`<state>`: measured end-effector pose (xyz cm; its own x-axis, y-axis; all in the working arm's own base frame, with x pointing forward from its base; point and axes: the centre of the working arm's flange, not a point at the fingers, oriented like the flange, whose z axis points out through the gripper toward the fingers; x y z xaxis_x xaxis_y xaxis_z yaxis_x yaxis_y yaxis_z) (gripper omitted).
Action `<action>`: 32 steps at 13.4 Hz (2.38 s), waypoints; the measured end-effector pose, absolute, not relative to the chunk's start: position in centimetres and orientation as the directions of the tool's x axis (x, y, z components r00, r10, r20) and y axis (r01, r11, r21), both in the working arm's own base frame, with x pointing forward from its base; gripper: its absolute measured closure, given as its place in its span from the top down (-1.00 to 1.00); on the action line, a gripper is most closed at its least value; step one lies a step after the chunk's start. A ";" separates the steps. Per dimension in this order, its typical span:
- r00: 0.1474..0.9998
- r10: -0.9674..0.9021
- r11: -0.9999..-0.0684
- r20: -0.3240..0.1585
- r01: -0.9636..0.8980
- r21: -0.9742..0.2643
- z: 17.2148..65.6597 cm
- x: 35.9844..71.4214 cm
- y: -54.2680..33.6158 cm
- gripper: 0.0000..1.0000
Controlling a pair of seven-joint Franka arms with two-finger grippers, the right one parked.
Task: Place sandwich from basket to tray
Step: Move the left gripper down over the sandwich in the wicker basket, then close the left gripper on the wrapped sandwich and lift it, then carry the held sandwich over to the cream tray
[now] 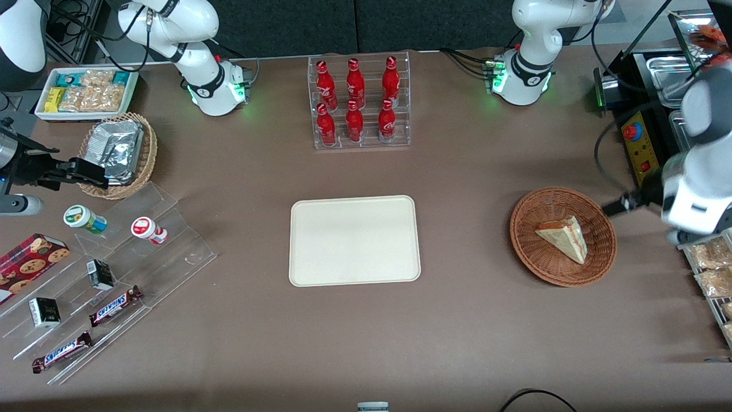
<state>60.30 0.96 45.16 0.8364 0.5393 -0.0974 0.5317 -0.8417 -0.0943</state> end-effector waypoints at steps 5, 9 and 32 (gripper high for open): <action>0.692 0.719 -0.695 -0.073 0.712 -0.094 30.7 57.5 -0.5 1.00; 0.678 0.733 -0.681 -0.059 0.729 -0.076 26.9 55.7 0.4 1.00; 0.918 0.369 -0.928 -0.148 0.373 0.004 41.2 56.7 -34.1 -0.60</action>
<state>56.71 -34.13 41.24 0.9177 0.3686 -0.1483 0.3733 -0.9277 0.0043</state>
